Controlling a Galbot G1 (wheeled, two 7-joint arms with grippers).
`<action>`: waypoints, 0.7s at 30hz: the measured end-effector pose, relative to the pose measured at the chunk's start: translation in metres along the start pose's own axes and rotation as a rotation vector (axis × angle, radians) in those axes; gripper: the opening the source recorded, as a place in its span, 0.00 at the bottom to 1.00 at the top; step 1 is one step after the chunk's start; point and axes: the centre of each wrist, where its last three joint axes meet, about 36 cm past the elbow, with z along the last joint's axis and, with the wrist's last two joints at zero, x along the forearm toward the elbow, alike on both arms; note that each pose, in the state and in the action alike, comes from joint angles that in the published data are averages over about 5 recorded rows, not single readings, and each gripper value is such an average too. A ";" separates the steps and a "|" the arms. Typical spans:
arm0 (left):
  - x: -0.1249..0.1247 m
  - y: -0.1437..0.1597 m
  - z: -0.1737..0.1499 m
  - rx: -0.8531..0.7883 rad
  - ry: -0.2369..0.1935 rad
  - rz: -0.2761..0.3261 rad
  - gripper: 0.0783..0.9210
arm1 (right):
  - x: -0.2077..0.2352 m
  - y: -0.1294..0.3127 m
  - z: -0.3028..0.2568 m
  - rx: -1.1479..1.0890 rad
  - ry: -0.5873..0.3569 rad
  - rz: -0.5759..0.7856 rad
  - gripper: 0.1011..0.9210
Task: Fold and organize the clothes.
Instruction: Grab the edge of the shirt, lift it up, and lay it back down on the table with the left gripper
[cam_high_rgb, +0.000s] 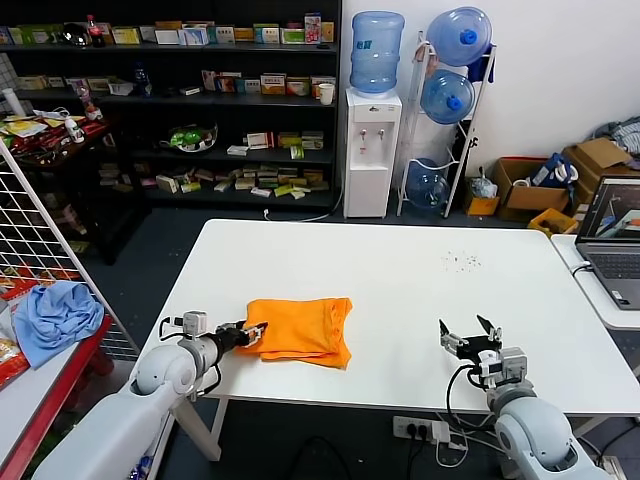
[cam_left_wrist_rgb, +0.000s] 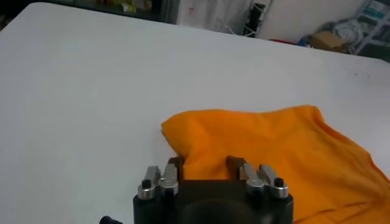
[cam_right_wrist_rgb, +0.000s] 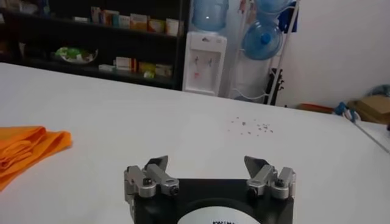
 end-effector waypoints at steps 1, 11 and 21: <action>0.000 -0.001 0.000 0.000 -0.002 0.001 0.46 | 0.000 0.000 0.000 0.000 -0.001 0.000 0.88; 0.010 0.000 -0.002 -0.008 -0.041 -0.026 0.12 | 0.000 0.008 0.000 -0.001 -0.013 0.005 0.88; 0.032 0.028 -0.014 -0.108 -0.058 -0.132 0.04 | 0.000 0.023 -0.001 0.019 -0.042 -0.010 0.88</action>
